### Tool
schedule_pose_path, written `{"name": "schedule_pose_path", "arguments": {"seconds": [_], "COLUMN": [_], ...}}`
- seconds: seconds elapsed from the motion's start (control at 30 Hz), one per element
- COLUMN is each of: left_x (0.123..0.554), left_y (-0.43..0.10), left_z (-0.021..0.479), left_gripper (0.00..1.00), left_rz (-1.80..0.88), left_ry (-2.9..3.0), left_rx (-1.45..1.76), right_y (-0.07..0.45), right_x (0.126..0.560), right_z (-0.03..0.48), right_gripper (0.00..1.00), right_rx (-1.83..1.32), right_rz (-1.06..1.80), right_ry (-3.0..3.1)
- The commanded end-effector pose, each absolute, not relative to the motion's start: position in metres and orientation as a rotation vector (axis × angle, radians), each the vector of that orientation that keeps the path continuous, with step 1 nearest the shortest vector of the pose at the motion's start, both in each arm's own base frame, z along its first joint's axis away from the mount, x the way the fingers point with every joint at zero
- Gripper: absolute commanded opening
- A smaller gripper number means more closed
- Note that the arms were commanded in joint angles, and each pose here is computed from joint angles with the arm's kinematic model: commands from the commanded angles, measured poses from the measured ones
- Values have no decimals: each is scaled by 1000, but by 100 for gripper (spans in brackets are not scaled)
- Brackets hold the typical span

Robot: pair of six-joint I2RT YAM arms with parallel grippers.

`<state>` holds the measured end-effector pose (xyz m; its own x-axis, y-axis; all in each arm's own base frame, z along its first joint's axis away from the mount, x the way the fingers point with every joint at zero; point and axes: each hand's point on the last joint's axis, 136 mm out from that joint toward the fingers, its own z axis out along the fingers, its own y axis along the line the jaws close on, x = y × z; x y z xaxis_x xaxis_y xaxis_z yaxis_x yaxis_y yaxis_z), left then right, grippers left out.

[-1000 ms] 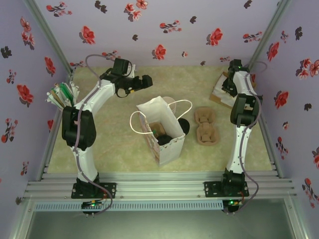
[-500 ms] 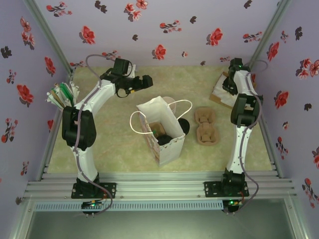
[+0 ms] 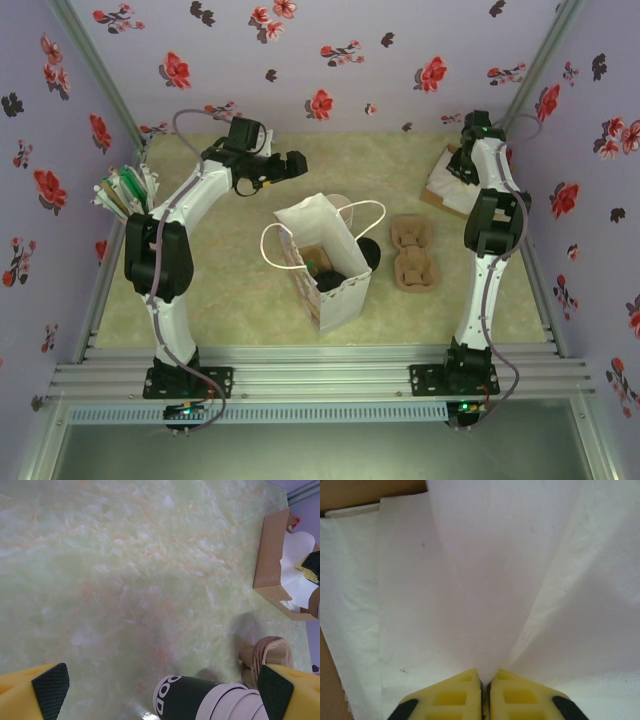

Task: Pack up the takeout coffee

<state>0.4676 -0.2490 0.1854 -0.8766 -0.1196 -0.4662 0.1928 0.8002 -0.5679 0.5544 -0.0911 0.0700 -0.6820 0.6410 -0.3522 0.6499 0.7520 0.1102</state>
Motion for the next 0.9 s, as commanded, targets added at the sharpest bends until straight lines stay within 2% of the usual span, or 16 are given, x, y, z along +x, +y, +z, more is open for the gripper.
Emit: {"name": "schedule_pose_path", "arguments": {"seconds": [0.0, 0.1, 0.5, 0.87], "left_x": [460, 457, 440, 403], "left_y": [-253, -251, -235, -218], "left_z": [208, 214, 257, 294], "left_gripper": [99, 99, 99, 99], "left_rz": [-882, -884, -867, -883], "left_ry": [2453, 2436, 2297, 2210], "left_rx": [110, 106, 62, 28], "right_y": [-97, -98, -82, -44], "right_x": [552, 549, 536, 512], "right_z": [110, 122, 194, 263], "right_gripper": [8, 0, 0, 0], "right_rx": [979, 973, 901, 770], "right_rz": [-42, -44, 40, 201], "right_ry": [2518, 2489, 2287, 2187]}}
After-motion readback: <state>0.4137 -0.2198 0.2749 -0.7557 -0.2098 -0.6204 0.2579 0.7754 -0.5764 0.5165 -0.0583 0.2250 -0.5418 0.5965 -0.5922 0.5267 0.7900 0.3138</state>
